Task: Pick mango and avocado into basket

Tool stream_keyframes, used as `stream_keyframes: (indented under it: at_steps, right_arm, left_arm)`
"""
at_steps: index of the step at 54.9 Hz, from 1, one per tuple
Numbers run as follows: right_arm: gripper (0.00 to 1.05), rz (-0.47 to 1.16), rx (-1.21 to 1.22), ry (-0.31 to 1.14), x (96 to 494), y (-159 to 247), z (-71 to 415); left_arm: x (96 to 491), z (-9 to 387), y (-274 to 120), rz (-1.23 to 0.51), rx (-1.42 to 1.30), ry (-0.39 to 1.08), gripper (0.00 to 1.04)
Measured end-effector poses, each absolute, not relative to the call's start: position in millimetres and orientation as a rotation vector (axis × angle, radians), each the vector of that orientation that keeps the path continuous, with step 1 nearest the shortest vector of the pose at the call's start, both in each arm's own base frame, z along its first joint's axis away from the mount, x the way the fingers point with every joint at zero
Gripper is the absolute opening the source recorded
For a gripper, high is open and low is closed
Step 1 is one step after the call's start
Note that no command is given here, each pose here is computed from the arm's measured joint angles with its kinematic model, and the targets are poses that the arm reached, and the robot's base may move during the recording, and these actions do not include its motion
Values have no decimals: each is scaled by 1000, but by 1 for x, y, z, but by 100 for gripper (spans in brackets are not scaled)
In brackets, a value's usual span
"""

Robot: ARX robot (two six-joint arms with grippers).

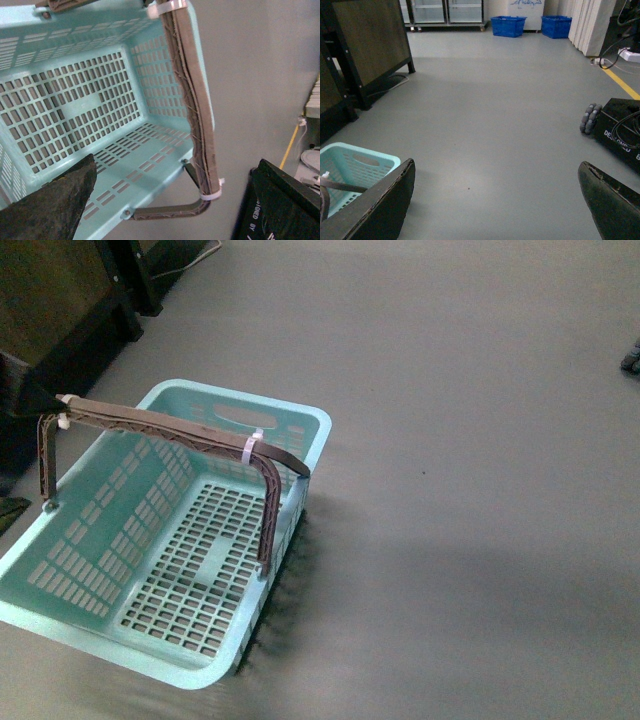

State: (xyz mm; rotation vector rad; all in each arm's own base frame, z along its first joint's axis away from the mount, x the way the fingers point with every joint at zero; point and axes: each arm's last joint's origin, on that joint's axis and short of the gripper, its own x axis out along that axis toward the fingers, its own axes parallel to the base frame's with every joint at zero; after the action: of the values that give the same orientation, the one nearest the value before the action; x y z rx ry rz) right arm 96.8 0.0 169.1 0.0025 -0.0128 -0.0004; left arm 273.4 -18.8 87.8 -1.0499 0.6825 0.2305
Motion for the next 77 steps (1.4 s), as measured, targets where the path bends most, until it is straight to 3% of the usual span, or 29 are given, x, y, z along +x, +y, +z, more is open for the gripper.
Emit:
stream_keyframes:
  at_steps: [27, 37, 41, 55, 58, 70, 77]
  right_arm:
    - [96, 0, 3, -13, 97, 0, 169]
    - [96, 0, 2, -13, 97, 0, 169]
    - [96, 0, 2, -13, 97, 0, 169]
    - [96, 0, 3, -13, 97, 0, 169]
    - [96, 0, 3, -13, 97, 0, 169]
    - [96, 0, 3, -13, 97, 0, 169]
    - [96, 0, 2, -13, 97, 0, 169]
  left_arm:
    - [367, 32, -61, 216, -1089, 698, 96]
    - [385, 27, -63, 211, -1075, 669, 95]
    - [387, 25, -63, 214, -1068, 671, 87]
    - [384, 20, -61, 258, -1069, 653, 31]
    - [380, 22, -60, 288, -1117, 649, 25]
    - [359, 35, -54, 305, -1139, 665, 20]
    - [340, 64, -45, 317, -1157, 654, 20]
